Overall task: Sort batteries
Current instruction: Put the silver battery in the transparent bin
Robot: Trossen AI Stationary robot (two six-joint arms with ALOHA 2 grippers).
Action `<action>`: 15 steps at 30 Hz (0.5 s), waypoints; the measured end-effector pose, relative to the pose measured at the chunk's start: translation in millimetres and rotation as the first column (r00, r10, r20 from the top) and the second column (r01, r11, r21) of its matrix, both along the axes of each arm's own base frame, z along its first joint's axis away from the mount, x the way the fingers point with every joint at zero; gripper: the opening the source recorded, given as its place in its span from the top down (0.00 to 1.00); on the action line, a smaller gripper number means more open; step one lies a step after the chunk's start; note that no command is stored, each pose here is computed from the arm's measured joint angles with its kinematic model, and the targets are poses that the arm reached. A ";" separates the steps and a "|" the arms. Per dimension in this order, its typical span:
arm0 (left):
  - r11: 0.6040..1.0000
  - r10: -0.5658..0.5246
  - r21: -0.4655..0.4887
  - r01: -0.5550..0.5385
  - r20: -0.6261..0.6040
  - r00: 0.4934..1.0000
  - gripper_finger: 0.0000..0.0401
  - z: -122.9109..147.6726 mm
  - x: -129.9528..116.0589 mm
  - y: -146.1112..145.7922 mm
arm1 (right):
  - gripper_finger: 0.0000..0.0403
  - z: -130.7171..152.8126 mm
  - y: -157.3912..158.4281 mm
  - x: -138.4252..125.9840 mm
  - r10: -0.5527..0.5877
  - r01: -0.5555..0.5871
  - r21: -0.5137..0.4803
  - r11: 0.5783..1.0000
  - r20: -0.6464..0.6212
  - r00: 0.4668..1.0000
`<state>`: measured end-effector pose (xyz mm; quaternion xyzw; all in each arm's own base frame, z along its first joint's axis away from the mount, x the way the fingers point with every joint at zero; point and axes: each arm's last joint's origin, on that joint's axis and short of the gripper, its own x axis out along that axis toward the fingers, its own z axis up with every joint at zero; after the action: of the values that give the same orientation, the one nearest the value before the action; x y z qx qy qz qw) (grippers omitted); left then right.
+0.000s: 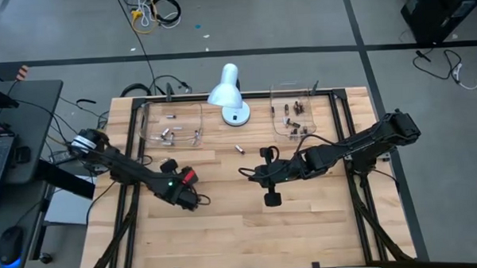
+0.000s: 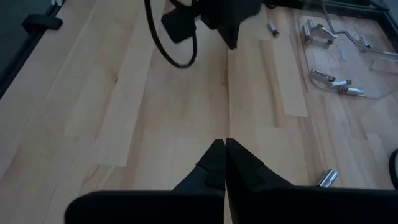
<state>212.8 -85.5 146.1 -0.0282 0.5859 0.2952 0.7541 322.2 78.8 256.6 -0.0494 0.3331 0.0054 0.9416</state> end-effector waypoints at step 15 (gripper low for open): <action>0.968 0.252 0.010 -0.252 0.045 0.967 1.00 57.0 -36.9 14.6 | 1.00 -0.4 -0.9 0.0 0.010 -0.010 -0.017 1.000 -0.005 1.000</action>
<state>175.9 -70.9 203.1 -0.1029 0.5589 0.3926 0.7232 322.2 77.9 256.3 -0.0593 0.3351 0.0075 0.9403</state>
